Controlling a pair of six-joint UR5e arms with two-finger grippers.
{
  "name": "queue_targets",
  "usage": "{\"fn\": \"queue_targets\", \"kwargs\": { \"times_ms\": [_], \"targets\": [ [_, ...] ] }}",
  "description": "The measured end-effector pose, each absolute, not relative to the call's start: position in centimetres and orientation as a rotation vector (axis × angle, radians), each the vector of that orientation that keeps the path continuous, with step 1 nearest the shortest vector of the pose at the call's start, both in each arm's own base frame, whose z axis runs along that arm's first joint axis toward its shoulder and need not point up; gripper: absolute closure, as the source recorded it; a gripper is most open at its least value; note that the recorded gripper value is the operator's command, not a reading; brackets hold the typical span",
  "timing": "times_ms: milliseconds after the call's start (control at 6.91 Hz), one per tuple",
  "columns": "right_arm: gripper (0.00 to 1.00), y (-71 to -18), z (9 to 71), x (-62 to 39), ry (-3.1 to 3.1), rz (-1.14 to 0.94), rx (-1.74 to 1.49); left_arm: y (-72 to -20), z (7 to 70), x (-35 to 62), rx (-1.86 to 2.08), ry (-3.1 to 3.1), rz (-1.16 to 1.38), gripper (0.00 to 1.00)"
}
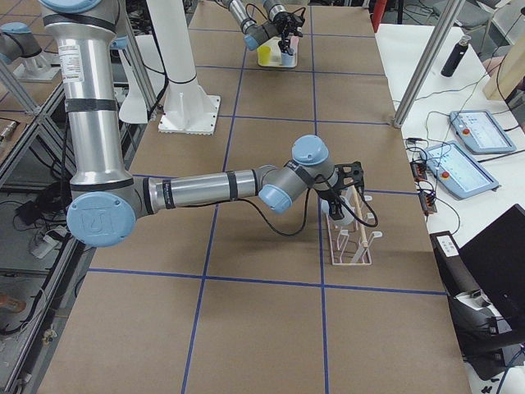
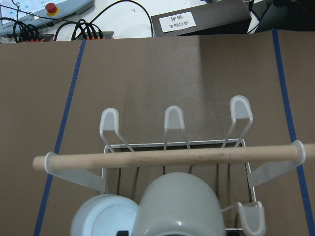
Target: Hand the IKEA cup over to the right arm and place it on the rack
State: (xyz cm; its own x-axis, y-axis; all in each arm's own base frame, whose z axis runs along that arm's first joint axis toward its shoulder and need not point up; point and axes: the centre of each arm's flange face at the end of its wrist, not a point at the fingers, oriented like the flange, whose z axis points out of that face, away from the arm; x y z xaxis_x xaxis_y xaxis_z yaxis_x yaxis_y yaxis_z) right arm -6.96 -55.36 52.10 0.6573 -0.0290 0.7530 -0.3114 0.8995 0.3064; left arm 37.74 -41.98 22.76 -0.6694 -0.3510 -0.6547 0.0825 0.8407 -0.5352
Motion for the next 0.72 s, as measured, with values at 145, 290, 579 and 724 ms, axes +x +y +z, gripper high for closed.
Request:
{"fn": "queue_targets", "kwargs": {
  "times_ms": [145,290,579,724],
  "targets": [
    [1.0,-55.71,52.28,-7.08,-0.842,0.167,0.431,-41.98,22.84,37.79,-0.195,2.206,-0.688,0.07],
    [1.0,-55.98,52.36,-7.17,-0.841,0.168,0.428,-41.94,22.87,37.86,-0.196,2.205,-0.688,0.07],
    [1.0,-56.2,52.59,-7.22,-0.839,0.17,0.424,-41.84,22.97,38.18,-0.2,2.201,-0.688,0.07],
    [1.0,-56.25,52.71,-7.24,-0.837,0.171,0.422,-41.74,23.06,38.45,-0.202,2.197,-0.686,0.07]
  ]
}}
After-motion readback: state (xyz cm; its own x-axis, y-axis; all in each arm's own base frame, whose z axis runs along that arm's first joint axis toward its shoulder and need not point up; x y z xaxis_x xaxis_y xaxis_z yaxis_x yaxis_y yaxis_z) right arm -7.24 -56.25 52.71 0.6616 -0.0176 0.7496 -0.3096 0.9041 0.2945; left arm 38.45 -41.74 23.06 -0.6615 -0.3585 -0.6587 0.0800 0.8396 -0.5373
